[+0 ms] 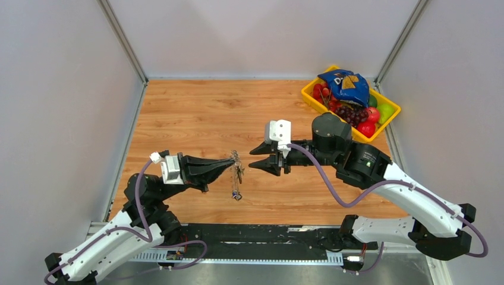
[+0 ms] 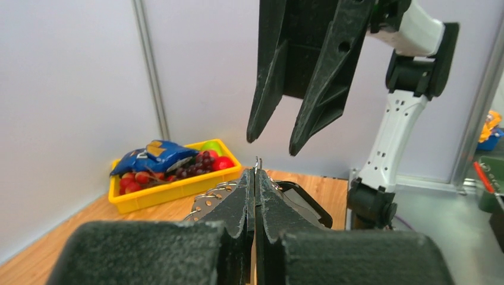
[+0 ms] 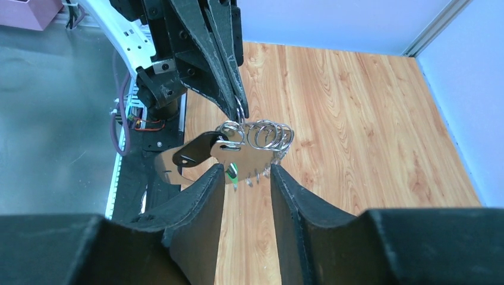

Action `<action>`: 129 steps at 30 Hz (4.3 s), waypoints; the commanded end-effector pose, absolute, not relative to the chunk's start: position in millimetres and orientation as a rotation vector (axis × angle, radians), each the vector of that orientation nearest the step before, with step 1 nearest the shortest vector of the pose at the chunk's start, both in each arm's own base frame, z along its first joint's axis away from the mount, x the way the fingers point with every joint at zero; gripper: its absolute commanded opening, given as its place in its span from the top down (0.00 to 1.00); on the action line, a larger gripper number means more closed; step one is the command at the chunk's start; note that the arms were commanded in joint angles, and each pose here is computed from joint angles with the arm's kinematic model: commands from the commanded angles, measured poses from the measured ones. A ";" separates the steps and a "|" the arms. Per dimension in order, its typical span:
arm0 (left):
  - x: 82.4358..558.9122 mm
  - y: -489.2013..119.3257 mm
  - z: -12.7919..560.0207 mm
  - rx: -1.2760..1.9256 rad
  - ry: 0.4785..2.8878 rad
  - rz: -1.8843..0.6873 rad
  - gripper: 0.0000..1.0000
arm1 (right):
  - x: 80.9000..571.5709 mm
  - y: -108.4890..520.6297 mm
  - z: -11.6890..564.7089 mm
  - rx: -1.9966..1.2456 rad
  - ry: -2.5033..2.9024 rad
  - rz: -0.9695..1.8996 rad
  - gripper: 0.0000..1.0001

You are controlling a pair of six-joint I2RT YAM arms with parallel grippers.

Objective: Put the keys on the keyring

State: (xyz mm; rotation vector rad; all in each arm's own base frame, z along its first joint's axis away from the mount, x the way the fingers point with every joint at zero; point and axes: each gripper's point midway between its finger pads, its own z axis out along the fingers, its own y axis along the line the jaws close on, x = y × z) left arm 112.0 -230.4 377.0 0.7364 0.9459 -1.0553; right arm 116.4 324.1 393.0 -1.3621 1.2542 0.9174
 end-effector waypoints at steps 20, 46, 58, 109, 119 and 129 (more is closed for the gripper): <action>67.0 -217.7 452.4 0.619 0.637 -1.366 1.00 | 80.4 328.1 480.8 -1.324 0.904 1.075 0.73; 61.3 -185.1 493.2 0.410 0.426 -1.436 1.00 | 62.0 362.0 515.8 -1.319 0.879 1.290 0.75; 61.0 -184.9 489.7 0.413 0.425 -1.432 1.00 | 63.9 378.8 524.7 -1.295 0.865 1.301 0.76; 56.1 -176.4 493.7 0.399 0.390 -1.419 1.00 | 74.3 391.6 493.0 -1.302 0.955 1.231 1.00; 58.3 -180.4 490.9 0.411 0.408 -1.416 1.00 | 73.9 391.7 491.0 -1.293 0.967 1.219 1.00; 66.3 -190.6 470.0 0.476 0.536 -1.343 0.79 | 77.2 383.0 493.8 -1.234 1.005 1.207 1.00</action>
